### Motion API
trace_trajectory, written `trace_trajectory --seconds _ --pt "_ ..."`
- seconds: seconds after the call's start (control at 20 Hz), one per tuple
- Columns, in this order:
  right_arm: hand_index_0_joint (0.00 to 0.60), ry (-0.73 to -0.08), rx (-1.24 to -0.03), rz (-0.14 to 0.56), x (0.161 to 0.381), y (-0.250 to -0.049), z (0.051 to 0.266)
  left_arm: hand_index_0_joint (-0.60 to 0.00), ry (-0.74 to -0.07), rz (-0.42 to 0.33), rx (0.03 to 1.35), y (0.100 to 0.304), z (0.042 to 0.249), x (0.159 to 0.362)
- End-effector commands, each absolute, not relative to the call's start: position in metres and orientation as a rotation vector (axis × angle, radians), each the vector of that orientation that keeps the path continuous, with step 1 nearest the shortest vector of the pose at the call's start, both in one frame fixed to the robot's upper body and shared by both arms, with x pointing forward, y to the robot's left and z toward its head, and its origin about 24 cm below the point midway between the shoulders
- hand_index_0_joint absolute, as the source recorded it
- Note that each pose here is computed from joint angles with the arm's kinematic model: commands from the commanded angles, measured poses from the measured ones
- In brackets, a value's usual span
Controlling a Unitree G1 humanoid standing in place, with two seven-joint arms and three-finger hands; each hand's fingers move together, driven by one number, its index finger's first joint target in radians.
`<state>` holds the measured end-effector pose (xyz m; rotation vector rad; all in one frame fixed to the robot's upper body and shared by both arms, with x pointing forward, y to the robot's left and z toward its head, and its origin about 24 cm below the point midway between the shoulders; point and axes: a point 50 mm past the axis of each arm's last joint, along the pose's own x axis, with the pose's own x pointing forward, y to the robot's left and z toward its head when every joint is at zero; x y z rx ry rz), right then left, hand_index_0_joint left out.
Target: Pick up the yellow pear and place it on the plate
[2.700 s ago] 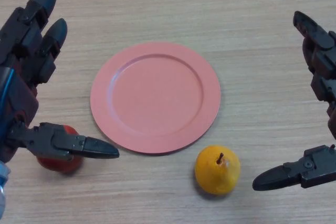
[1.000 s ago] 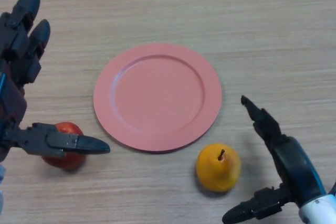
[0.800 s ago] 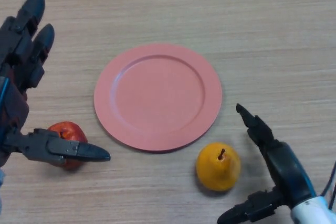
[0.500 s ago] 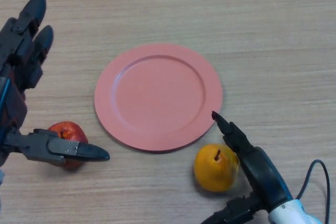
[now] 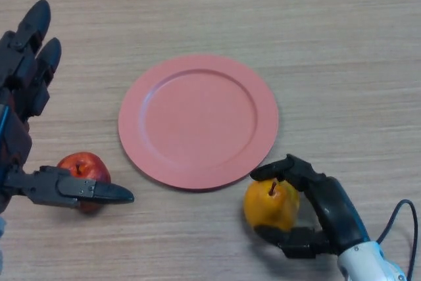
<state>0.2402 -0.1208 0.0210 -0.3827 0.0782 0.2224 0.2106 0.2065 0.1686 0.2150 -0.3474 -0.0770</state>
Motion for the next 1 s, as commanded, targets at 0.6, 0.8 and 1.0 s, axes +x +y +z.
trace_trajectory --seconds 0.6,0.8,1.0 --pt "0.6 -0.346 -0.332 0.369 0.29 -0.052 0.138 0.0 -0.575 -0.01 0.252 0.216 0.202 0.195" --pt "0.6 -0.306 -0.314 0.37 0.312 -0.036 0.125 0.0 -0.58 -0.004 0.258 0.215 0.204 0.193" --pt "0.6 -0.293 -0.307 0.286 0.329 -0.035 0.118 0.0 -0.587 0.01 0.264 0.217 0.203 0.19"
